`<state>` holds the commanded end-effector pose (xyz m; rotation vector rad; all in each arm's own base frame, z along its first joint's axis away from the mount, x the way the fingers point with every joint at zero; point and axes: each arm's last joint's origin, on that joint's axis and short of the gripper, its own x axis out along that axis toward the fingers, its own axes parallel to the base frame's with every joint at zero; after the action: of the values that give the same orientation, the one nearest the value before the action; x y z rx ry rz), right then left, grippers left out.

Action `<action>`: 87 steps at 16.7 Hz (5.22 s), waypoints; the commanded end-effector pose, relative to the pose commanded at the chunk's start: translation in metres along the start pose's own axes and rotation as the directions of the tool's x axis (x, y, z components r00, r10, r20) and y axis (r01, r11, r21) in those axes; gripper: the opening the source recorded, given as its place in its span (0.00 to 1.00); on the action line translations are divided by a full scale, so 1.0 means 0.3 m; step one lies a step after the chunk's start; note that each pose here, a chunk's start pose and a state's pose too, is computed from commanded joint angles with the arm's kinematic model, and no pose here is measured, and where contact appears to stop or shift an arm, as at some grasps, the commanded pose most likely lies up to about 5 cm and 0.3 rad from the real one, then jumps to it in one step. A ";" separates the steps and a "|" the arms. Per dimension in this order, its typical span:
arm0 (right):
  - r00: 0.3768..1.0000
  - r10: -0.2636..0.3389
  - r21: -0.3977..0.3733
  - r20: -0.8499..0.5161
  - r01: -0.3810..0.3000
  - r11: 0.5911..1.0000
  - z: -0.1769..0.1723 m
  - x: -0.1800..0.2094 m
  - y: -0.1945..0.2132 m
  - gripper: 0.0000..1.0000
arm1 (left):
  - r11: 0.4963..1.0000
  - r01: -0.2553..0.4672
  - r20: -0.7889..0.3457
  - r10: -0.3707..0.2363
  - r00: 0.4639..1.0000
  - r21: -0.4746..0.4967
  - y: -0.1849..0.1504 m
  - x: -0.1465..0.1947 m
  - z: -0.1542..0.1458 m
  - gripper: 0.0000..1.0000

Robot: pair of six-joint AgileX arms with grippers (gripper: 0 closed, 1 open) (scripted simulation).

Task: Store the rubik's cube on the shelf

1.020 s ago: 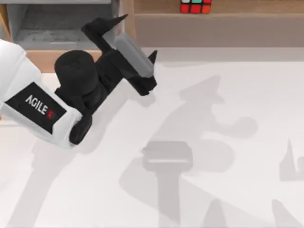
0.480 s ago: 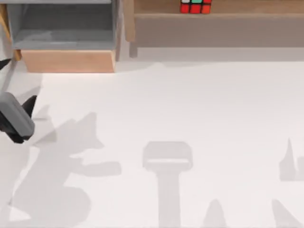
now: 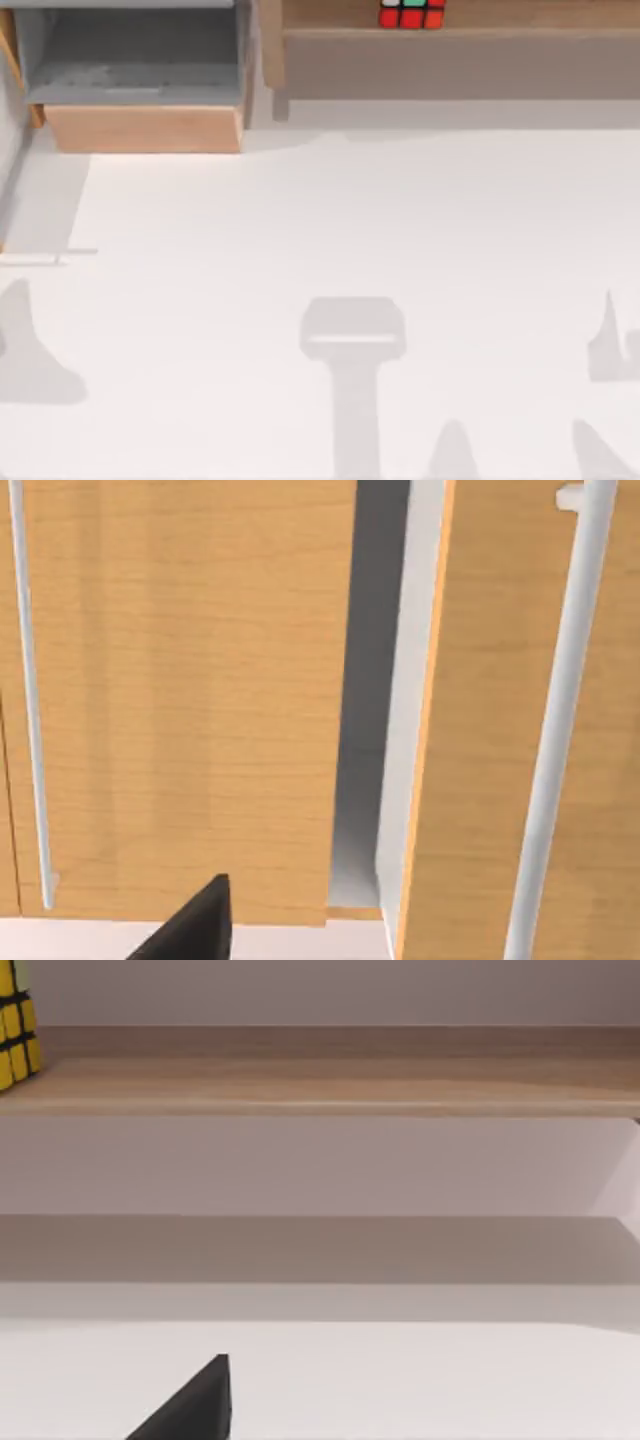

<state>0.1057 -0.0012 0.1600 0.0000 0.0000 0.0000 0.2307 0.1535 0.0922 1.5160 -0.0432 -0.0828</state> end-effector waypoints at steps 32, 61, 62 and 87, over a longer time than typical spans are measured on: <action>1.000 0.000 0.000 0.000 0.000 1.000 0.000 0.000 0.000 1.00 | 0.998 -0.023 -0.060 0.026 0.998 0.055 0.015 0.073 -0.074 0.00; 1.000 0.000 0.000 0.000 0.000 1.000 0.000 0.000 0.000 1.00 | 0.999 -0.006 -0.067 0.009 0.998 0.037 0.009 0.465 -0.108 0.00; 1.000 0.000 0.000 0.000 0.000 1.000 0.000 0.000 0.000 1.00 | 0.999 -0.003 -0.067 0.006 0.998 0.034 0.009 0.480 -0.105 0.00; 1.000 0.000 0.000 0.000 0.000 1.000 0.000 0.000 0.000 1.00 | 1.000 0.000 -0.072 0.002 0.997 0.030 0.014 0.688 -0.123 0.45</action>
<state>0.1057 -0.0012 0.1600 0.0000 0.0000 0.0000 0.4393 0.1738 0.0896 1.5476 0.0125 -0.0269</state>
